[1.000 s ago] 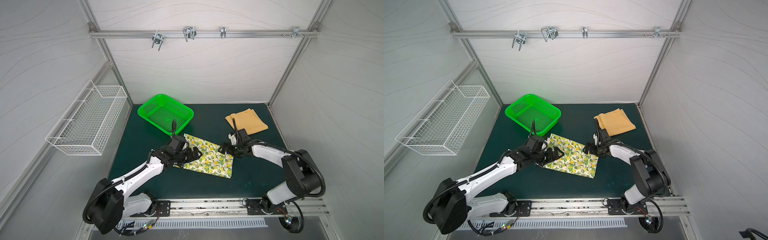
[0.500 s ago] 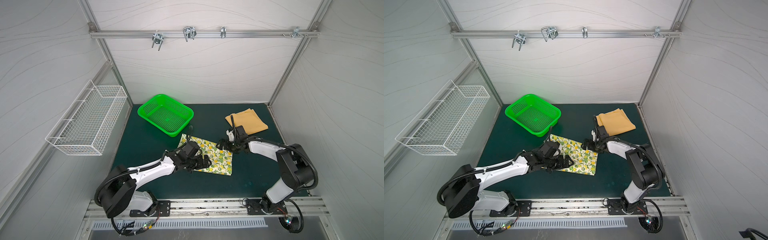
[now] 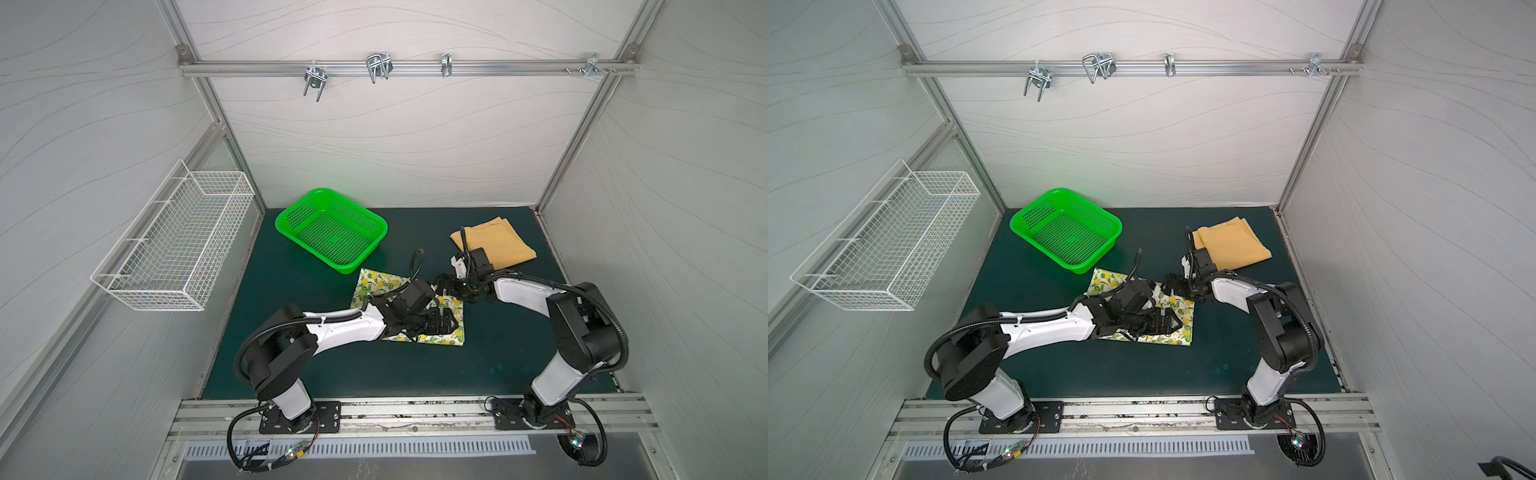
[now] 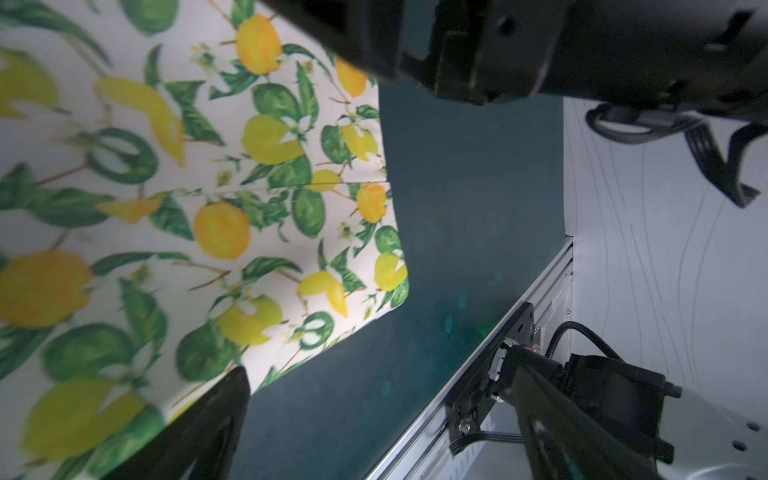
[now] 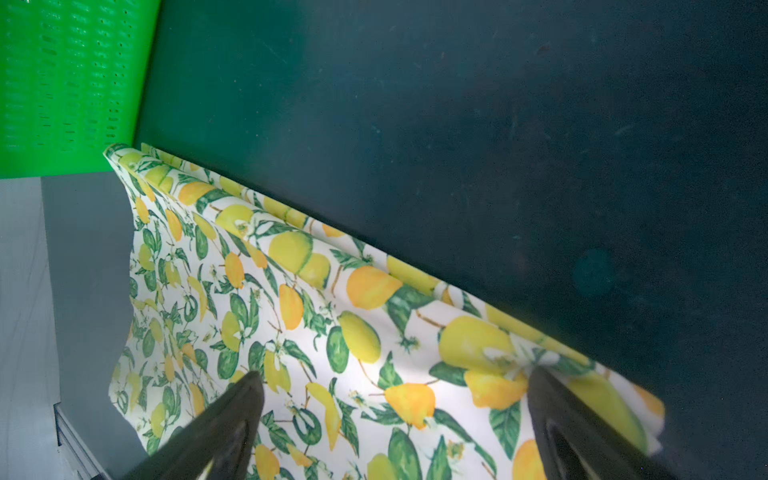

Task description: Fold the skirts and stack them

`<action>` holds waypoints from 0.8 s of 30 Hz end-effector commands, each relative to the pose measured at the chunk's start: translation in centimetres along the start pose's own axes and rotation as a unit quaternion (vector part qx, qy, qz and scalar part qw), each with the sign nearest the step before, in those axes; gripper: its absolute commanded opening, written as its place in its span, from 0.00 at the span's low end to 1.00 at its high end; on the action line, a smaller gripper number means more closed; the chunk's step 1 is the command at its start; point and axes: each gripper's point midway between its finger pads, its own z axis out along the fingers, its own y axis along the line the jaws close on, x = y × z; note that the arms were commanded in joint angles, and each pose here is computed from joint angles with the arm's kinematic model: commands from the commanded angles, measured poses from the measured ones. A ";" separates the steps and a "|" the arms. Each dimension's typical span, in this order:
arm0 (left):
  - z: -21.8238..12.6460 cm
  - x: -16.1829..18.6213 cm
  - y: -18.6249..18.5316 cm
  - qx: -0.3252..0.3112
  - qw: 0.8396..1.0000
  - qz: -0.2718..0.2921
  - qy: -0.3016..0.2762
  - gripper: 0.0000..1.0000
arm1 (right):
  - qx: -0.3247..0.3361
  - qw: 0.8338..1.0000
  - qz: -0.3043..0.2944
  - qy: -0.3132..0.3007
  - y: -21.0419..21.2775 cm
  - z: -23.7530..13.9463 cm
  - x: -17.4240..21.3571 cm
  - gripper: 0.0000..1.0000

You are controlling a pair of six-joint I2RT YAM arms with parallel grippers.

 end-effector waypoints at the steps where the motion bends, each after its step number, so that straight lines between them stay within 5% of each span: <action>1: 1.8 -0.9 -2.7 0.043 0.999 0.006 0.000 0.99 | 0.011 0.999 0.015 0.030 -1.1 0.7 1.6 0.99; 13: 5.7 2.2 0.9 0.006 0.999 -0.018 0.031 0.99 | 0.012 0.999 0.012 0.030 -1.0 0.5 1.3 0.99; 24: 3.3 2.5 2.7 -0.025 1.000 -0.016 0.004 0.99 | 0.014 0.999 0.016 0.034 -1.5 0.8 1.6 0.99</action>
